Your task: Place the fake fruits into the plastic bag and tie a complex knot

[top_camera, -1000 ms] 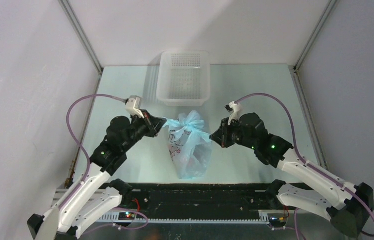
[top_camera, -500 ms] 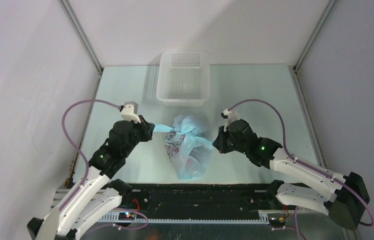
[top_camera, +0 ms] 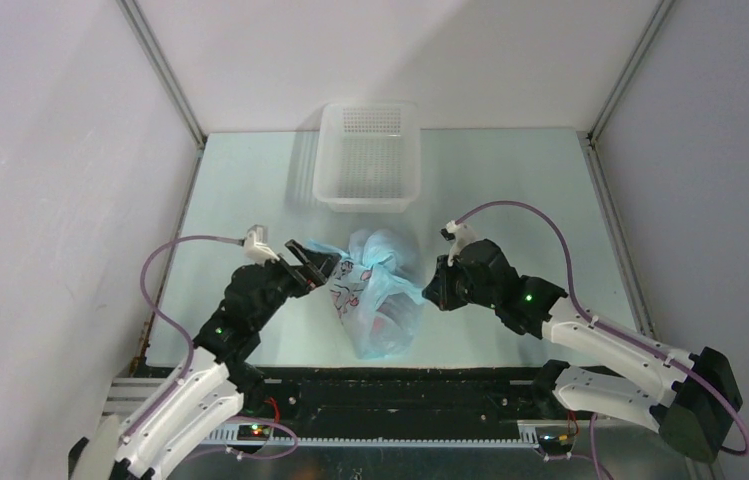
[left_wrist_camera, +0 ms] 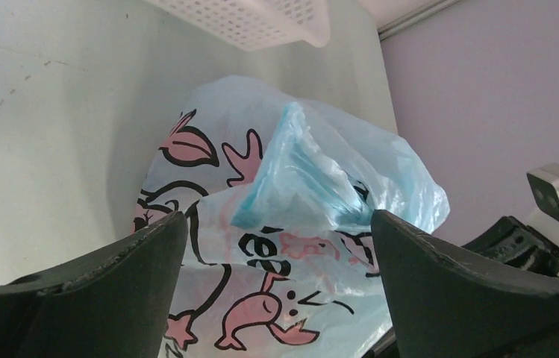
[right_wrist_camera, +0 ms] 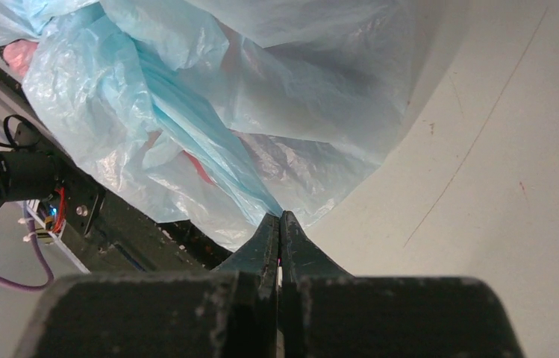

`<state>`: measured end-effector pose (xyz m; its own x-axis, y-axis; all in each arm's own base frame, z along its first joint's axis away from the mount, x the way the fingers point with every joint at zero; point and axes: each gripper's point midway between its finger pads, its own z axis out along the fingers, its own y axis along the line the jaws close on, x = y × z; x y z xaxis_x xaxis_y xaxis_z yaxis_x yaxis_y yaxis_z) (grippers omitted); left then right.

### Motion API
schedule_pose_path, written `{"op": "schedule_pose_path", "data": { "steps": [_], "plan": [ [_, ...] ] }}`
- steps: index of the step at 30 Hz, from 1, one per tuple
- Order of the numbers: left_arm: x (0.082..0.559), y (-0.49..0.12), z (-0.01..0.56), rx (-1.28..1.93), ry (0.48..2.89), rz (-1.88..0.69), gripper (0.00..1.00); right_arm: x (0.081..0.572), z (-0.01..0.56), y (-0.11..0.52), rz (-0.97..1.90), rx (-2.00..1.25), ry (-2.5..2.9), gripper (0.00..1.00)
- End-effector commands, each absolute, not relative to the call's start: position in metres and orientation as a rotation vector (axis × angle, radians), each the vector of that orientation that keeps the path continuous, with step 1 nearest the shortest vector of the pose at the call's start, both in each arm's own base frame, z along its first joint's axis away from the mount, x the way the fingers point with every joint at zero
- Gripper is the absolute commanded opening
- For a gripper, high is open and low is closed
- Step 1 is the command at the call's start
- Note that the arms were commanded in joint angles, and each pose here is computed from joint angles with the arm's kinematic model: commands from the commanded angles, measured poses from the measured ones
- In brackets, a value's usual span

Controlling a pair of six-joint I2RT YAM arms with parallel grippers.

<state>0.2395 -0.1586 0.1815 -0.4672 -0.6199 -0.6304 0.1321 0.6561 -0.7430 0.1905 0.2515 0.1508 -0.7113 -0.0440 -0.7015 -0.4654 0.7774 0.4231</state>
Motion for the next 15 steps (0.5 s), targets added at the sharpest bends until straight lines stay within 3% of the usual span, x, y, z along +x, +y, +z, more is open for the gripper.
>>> {"op": "schedule_pose_path", "data": {
  "steps": [1, 6, 9, 10, 12, 14, 15],
  "plan": [
    [0.253, -0.165, 0.211, -0.453, 1.746, -1.037, 0.99, 0.186, 0.167, 0.260, 0.858, -0.401, 2.208, 0.00],
    [0.268, -0.158, 0.212, -0.545, 1.698, -1.002, 0.94, 0.180, 0.168, 0.261, 0.881, -0.434, 2.210, 0.00],
    [0.274, -0.162, 0.208, -0.530, 1.722, -0.986, 0.80, 0.175, 0.170, 0.266, 0.923, -0.475, 2.204, 0.00],
    [0.275, -0.163, 0.210, -0.523, 1.726, -0.987, 0.76, 0.172, 0.173, 0.267, 0.946, -0.488, 2.199, 0.06],
    [0.278, -0.166, 0.206, -0.514, 1.745, -0.981, 0.58, 0.170, 0.179, 0.269, 0.979, -0.502, 2.189, 0.16],
    [0.279, -0.167, 0.204, -0.509, 1.756, -0.971, 0.34, 0.168, 0.186, 0.268, 1.010, -0.515, 2.181, 0.28],
    [0.280, -0.166, 0.201, -0.507, 1.766, -0.952, 0.30, 0.168, 0.188, 0.268, 1.019, -0.529, 2.175, 0.39]
  ]
}}
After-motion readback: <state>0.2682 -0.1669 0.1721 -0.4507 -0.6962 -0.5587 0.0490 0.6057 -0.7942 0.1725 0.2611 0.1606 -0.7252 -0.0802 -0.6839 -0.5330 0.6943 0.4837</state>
